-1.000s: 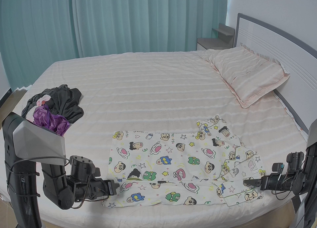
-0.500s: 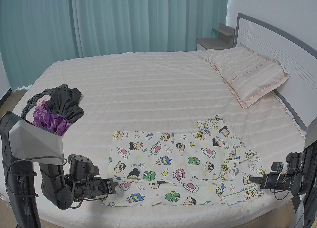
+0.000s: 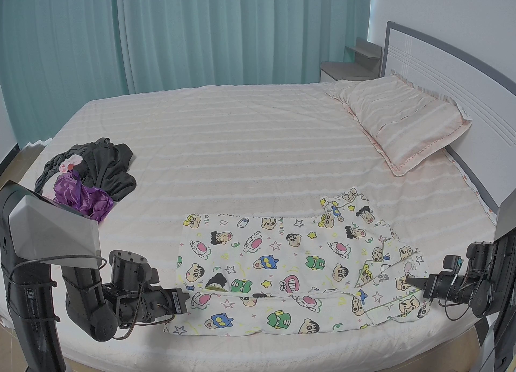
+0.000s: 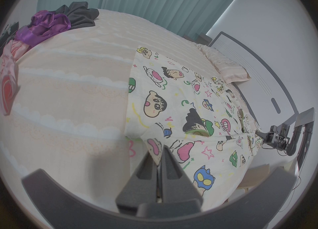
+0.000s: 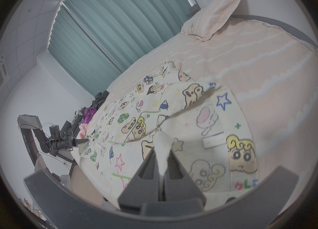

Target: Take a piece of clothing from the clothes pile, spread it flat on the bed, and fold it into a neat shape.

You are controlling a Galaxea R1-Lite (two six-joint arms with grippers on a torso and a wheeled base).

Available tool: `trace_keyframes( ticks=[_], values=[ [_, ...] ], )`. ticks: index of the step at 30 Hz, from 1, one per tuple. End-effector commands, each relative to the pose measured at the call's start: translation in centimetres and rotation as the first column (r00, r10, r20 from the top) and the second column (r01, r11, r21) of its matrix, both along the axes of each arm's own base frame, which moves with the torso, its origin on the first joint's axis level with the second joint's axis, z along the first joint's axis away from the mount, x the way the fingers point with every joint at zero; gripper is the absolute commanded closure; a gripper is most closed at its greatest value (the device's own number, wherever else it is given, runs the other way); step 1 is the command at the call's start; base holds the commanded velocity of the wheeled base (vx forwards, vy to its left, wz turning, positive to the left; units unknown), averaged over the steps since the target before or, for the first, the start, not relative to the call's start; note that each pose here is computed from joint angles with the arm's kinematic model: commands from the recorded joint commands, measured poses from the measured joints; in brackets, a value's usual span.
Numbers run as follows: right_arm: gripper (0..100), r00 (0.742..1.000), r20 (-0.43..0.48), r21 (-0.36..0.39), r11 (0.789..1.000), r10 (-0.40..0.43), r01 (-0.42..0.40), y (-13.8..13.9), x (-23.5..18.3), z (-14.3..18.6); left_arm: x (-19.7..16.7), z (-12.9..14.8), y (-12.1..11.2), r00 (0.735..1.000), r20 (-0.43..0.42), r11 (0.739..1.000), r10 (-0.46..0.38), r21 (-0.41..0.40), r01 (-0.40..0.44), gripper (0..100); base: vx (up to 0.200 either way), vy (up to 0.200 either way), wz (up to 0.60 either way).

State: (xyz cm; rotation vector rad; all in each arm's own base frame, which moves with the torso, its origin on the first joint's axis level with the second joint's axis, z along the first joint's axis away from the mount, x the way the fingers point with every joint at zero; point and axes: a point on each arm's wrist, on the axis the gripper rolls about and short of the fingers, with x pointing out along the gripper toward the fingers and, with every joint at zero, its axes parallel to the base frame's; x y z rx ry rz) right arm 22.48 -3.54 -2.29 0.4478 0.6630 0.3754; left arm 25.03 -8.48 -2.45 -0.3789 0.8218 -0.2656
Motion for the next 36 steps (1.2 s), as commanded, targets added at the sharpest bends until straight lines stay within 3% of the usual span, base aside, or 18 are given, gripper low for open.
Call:
trace_keyframes(
  ticks=[1, 14, 26, 27, 29, 30, 36],
  values=[
    [100, 0.999, 0.044, -0.010, 1.000, 0.000, 0.000, -0.2, 0.9, 0.2, 0.2, 0.1, 0.0, 1.000, 0.012, 1.000, 0.014, 0.006, -0.014, 100, 0.000, 0.000, 0.00],
    [100, 0.998, 0.067, -0.006, 1.000, -0.010, 0.011, -0.5, 2.6, -0.6, 0.9, 0.1, 0.0, 0.999, 0.026, 1.000, 0.028, -0.003, -0.028, 100, 0.000, 0.000, 0.00],
    [100, 0.997, 0.076, -0.015, 1.000, -0.013, 0.014, -0.5, 3.4, -1.1, 0.9, -0.8, 0.1, 0.999, -0.012, 0.999, 0.048, -0.009, -0.048, 100, 0.000, 0.000, 0.00],
    [0, 0.997, 0.076, -0.015, 1.000, -0.013, 0.014, -0.5, 3.4, -1.1, 0.9, -0.8, 0.1, 0.999, -0.012, 0.999, 0.048, -0.009, -0.048, 100, 0.000, 0.000, 0.00],
    [0, 0.997, 0.073, -0.014, 1.000, -0.013, 0.014, -0.5, 3.4, -1.2, 1.1, -0.8, 0.0, 0.998, -0.016, 0.998, 0.063, -0.027, -0.063, 100, 0.000, 0.000, 0.00],
    [0, 0.998, 0.065, -0.013, 1.000, -0.013, 0.014, -0.5, 3.3, -1.3, 1.1, -0.8, 0.0, 0.997, -0.020, 0.997, 0.070, -0.034, -0.070, 0, 0.000, 0.000, 0.00],
    [0, 0.996, 0.085, -0.017, 1.000, -0.022, 0.023, -0.7, 3.5, -0.9, 1.2, -0.7, 0.4, 0.993, -0.035, 0.992, 0.112, -0.063, -0.114, 0, 0.000, 0.000, 0.00]
  ],
)
